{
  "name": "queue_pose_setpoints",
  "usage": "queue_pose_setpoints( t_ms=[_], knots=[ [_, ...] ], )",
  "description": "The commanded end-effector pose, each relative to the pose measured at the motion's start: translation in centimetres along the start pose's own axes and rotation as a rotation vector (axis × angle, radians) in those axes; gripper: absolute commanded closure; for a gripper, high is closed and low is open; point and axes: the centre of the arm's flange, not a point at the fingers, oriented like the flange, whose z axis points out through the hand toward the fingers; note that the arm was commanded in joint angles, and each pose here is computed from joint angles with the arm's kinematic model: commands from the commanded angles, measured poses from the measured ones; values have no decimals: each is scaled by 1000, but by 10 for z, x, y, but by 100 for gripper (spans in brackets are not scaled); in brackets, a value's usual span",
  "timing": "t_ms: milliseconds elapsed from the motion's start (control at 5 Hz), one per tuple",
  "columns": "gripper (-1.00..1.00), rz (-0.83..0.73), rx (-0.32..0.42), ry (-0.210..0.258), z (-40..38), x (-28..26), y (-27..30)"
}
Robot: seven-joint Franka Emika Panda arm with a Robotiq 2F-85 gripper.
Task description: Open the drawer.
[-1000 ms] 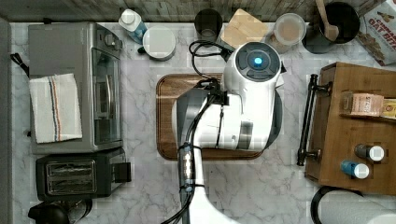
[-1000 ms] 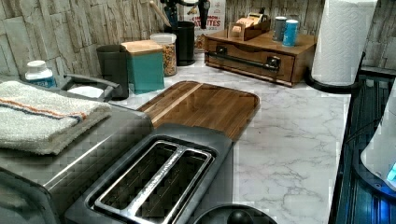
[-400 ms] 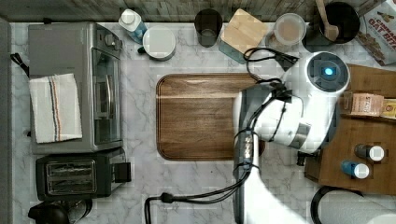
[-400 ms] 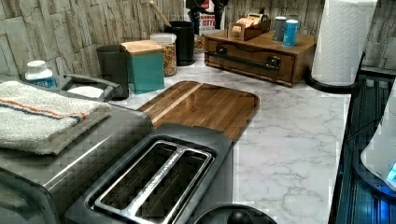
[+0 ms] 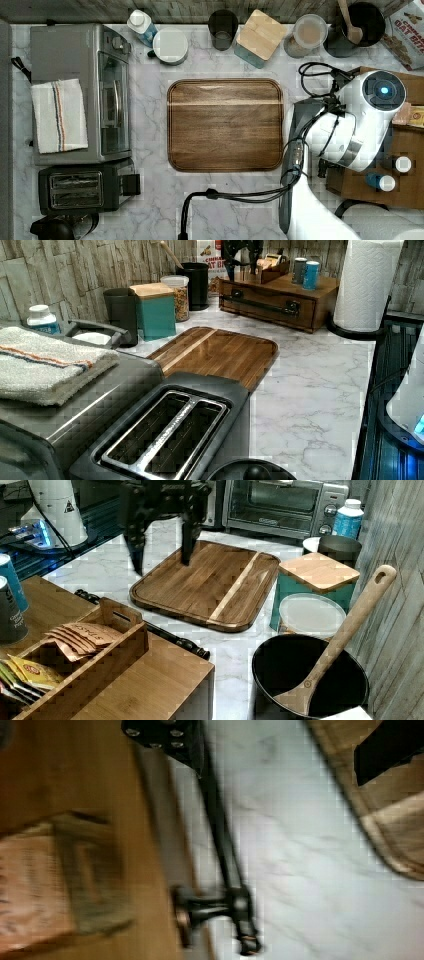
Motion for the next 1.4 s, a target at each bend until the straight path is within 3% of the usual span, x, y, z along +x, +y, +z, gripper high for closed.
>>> queue_pose_setpoints(
  t_ms=[200,400,600,1000,1400],
  knots=[
    [-100,-198,-84,124,-25,8,-30],
    [-100,-205,-150,123,-11,7,-32],
    [-100,-195,-155,105,2,6,-20],
    [-100,-154,-150,79,27,-3,9],
    [-100,-116,-87,56,61,-21,12]
  ],
)
